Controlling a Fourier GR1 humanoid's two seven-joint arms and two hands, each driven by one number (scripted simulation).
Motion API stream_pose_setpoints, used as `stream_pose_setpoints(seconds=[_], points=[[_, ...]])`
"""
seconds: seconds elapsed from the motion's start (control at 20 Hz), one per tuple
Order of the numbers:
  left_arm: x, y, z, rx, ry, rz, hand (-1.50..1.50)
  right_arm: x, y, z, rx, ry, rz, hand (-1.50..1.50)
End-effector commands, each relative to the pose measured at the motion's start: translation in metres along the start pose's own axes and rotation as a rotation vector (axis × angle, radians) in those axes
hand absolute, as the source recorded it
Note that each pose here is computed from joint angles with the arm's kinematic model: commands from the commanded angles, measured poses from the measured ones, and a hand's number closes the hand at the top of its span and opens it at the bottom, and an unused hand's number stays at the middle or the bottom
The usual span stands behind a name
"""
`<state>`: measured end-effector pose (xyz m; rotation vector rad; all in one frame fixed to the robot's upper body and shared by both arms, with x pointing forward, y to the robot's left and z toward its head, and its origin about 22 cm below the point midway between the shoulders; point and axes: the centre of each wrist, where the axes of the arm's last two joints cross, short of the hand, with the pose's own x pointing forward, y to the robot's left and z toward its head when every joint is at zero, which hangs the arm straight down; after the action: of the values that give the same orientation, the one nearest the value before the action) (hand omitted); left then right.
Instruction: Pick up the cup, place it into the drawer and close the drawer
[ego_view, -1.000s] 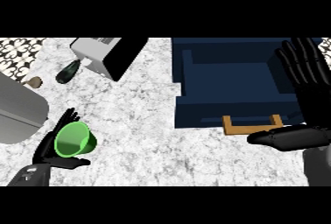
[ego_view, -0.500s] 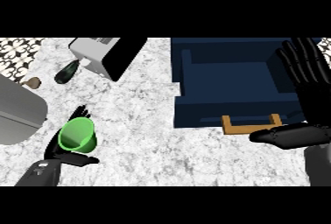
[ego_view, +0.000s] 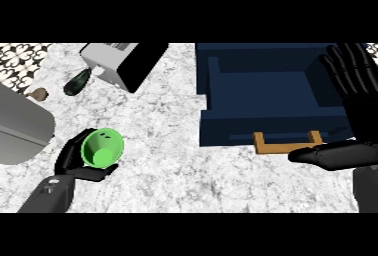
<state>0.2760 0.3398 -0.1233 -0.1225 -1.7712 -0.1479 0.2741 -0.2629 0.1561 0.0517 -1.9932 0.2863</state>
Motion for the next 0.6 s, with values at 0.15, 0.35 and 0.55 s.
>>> stream_pose_setpoints(seconds=[0.15, 0.35, 0.55], points=[[0.004, -0.019, -0.024, -0.022, -0.269, 0.195, 1.5, -0.009, -0.013, 0.009, -0.008, 0.008, -0.011, -1.5], [0.002, -0.036, -0.035, 0.198, -0.317, 0.148, 1.5, 0.0, -0.006, -0.011, -0.013, 0.004, -0.01, -1.5], [0.004, -0.071, -0.057, 0.27, -0.352, 0.127, 1.5, 0.0, 0.007, 0.016, -0.009, 0.013, 0.001, -1.5]])
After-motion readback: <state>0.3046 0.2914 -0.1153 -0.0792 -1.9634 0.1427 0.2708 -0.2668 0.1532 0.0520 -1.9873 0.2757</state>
